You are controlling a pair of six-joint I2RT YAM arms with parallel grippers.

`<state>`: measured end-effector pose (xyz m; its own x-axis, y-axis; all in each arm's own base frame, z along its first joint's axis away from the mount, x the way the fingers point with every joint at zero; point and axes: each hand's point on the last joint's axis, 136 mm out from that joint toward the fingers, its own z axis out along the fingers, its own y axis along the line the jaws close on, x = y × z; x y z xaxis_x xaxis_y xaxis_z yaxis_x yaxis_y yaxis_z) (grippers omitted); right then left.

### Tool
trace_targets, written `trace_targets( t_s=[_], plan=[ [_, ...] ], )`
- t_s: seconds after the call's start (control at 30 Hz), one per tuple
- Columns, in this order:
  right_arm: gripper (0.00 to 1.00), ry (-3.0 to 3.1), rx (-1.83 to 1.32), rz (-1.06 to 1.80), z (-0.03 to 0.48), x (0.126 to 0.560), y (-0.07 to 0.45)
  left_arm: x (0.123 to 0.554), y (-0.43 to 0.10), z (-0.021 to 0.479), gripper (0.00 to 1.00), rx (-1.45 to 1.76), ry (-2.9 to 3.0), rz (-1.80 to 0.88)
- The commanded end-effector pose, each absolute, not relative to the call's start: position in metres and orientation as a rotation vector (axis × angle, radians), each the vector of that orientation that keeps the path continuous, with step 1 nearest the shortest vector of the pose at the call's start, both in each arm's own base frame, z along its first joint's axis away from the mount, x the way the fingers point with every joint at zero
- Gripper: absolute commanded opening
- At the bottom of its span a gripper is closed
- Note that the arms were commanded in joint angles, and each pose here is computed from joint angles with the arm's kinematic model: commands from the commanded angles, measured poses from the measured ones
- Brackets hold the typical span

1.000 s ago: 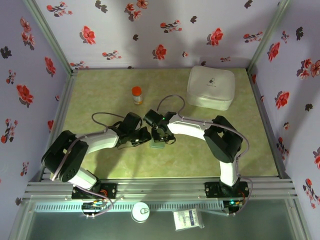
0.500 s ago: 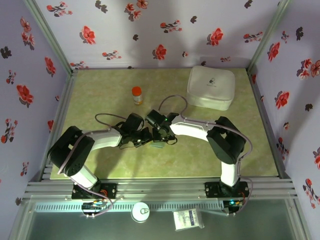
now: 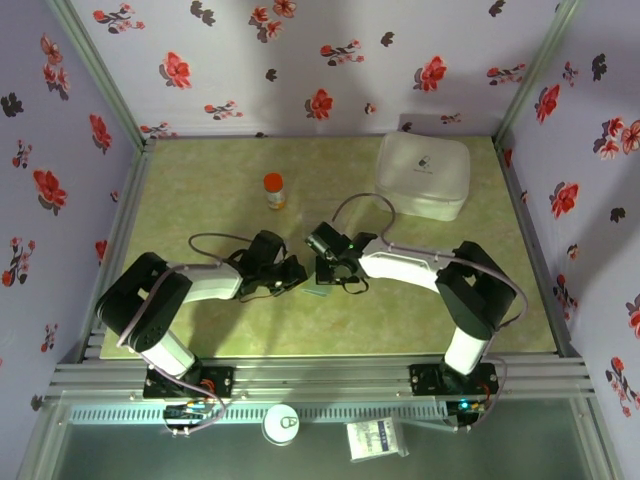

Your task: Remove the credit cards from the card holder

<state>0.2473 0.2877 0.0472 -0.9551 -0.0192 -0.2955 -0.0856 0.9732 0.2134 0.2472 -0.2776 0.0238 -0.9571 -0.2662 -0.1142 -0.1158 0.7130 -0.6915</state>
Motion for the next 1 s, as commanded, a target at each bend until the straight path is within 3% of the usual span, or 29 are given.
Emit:
trace_targets(
  t_s=[0.0, 0.27, 0.57, 0.97],
  plan=[
    [0.0, 2.831, 0.006, 0.223, 0.046, 0.248, 0.261, 0.201, -0.221, -0.047, 0.02, -0.484, 2.959, -0.696],
    [0.0, 2.827, 0.024, 0.234, 0.051, 0.247, 0.258, 0.206, -0.23, -0.037, 0.02, -0.464, 2.918, -0.797],
    [0.23, 2.853, -0.094, 0.246, 0.06, 0.25, 0.29, 0.206, -0.248, -0.014, 0.03, -0.413, 2.906, -0.887],
    [0.3, 2.923, -0.14, 0.153, 0.047, 0.245, 0.298, 0.204, -0.275, 0.019, 0.05, -0.412, 2.83, -1.058]
  ],
)
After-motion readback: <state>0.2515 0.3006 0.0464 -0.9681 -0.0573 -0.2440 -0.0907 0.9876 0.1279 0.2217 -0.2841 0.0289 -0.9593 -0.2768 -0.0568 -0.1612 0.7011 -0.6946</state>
